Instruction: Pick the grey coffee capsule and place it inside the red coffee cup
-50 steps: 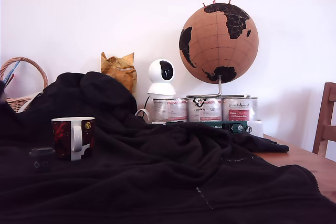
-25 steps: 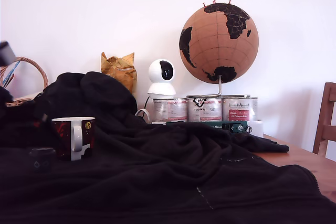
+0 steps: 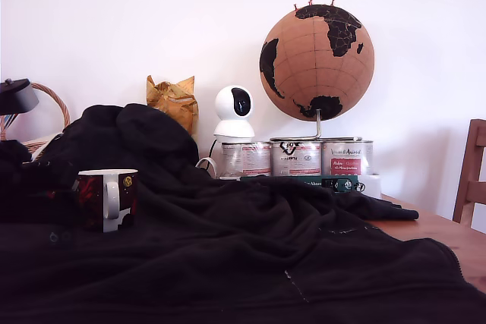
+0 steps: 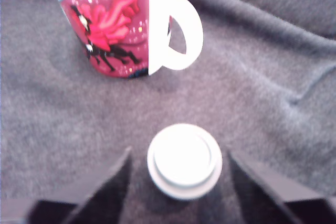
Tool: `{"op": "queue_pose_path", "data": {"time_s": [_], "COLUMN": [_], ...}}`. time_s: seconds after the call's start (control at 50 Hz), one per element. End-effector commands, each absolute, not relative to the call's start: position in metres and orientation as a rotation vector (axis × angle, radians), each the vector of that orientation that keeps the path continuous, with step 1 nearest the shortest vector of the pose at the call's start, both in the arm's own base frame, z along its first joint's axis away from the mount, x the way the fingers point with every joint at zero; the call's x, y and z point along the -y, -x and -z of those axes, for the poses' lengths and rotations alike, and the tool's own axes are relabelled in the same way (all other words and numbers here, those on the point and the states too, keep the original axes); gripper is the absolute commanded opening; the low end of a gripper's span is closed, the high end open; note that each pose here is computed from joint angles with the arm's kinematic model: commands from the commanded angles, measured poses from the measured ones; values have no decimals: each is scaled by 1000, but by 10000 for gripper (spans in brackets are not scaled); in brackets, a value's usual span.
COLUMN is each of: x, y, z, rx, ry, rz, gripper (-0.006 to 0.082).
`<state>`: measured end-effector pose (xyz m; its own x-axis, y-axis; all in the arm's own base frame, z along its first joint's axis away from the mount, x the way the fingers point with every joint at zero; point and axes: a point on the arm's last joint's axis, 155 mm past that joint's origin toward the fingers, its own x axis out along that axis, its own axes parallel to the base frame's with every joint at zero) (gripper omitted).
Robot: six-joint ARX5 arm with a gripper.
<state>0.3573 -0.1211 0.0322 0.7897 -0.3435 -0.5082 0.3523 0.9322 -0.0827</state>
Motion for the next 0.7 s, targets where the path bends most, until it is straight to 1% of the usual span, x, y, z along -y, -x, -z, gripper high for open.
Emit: {"op": "queue_pose_path", "data": {"time_s": [0.0,0.14,0.48,0.6,0.68], "x": [124,129,148,145,141], "y": [-366,-381,-419,-435,-447], "z": [-42,-65,-154,-169,-168], "rx": [-507,-437,-210,-192,-214], "ry": [-20,-14,12,9,6], "rz": [379,382,422,403,388], "gripper": [75,75,75,75,75]}}
